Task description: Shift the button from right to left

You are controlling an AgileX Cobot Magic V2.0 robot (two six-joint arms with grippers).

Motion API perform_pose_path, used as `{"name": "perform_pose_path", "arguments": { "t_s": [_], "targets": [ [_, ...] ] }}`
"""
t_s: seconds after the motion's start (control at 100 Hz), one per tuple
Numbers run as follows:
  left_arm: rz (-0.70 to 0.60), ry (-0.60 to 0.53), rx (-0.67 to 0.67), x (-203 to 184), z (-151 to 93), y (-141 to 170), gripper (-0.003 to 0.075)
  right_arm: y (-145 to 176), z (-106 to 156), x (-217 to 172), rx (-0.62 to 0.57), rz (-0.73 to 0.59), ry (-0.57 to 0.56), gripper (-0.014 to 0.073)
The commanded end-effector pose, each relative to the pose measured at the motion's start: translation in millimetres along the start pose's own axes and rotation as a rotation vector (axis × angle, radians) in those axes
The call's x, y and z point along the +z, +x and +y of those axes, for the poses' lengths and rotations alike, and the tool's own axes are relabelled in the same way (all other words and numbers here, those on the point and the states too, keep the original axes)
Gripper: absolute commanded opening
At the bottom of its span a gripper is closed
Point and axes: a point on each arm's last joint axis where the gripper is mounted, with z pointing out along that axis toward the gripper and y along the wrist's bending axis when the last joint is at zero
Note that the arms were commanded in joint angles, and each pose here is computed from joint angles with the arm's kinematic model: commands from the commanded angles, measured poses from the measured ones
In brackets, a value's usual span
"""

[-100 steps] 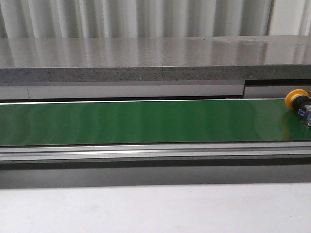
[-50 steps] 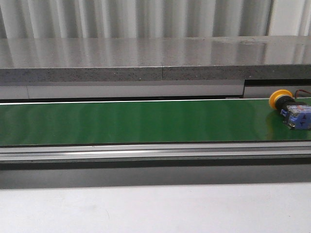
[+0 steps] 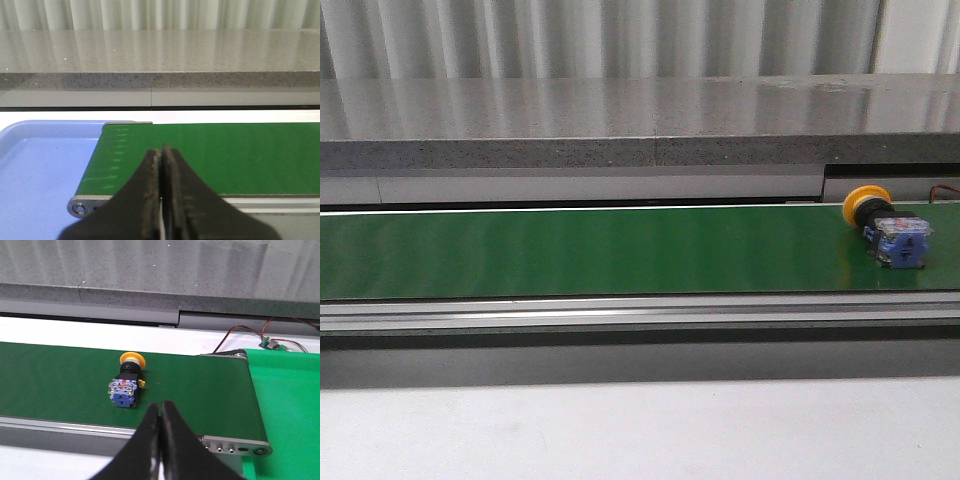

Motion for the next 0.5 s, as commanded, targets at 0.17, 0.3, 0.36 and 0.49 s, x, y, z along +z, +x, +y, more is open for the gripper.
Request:
{"name": "perform_pose_path", "arguments": {
  "t_s": [0.17,0.3,0.36,0.49],
  "targets": [
    [-0.172,0.001,-0.015,-4.7,0.0,-16.5,-0.002,-14.8,-0.6,-2.1,-0.003,-0.101,0.008,-0.0067],
    [-0.125,-0.004,-0.001,-9.3,0.8,-34.1,-0.002,-14.8,-0.6,-2.1,-0.003,-0.101,0.008,-0.0067],
    [-0.085,-0.005,-0.001,-9.9,1.1,-43.0,-0.002,-14.8,-0.6,-2.1,-0.003,-0.101,0.008,-0.0067],
    [0.01,-0.006,-0.003,-6.3,1.6,-60.7,-0.002,-14.8,-0.6,-2.1,-0.003,-0.101,0.008,-0.0067]
  ]
}}
